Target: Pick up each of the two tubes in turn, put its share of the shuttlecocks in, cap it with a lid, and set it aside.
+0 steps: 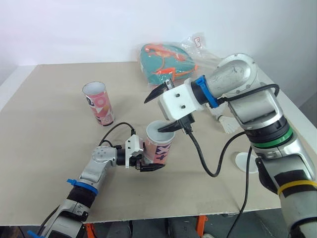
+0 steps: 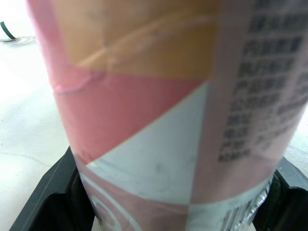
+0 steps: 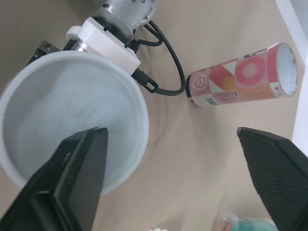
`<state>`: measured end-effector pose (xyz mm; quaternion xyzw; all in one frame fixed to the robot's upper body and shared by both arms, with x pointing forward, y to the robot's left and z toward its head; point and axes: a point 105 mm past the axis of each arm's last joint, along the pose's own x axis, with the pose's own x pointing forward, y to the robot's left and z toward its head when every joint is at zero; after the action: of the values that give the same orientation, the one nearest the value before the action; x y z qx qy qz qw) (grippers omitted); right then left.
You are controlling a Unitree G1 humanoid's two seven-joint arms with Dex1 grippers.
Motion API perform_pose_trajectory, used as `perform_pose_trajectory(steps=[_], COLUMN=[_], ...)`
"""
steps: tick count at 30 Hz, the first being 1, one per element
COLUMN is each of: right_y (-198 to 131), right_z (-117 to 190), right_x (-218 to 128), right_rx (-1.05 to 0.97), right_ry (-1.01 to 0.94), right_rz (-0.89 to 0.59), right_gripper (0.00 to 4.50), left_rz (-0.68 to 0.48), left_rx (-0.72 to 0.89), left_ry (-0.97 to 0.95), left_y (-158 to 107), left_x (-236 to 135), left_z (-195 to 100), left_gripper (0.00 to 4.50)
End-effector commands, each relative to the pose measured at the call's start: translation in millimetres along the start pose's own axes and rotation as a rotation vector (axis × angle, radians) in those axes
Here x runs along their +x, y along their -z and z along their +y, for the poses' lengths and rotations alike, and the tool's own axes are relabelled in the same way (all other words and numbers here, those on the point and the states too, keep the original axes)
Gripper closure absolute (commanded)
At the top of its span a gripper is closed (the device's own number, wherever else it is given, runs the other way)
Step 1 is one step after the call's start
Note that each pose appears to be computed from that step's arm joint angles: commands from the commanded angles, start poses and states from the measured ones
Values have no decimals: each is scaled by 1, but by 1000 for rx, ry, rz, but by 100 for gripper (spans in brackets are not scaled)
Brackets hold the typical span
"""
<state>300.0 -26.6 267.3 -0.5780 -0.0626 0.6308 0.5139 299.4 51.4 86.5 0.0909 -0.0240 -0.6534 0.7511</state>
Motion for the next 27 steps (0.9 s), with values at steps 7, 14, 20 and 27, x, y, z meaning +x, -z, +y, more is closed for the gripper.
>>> perform_pose_trajectory(steps=[7,14,20,27], right_y=[-19,-10,-6,0], right_z=[-14,4,14,23], right_x=[-20,-19,-14,2], right_rx=[253,279,291,270], right_ry=[-10,-65,-123,-194], right_rz=[-280,-252,-235,-170], right_gripper=[128,442,447,447], left_rz=[8,9,12,17], left_rx=[-31,-31,-29,-26], left_ry=[-17,-12,-15,-18], left_y=[5,6,7,7], left_x=[-2,-1,-2,-4], left_z=[0,0,1,1], left_gripper=[85,85,85,85])
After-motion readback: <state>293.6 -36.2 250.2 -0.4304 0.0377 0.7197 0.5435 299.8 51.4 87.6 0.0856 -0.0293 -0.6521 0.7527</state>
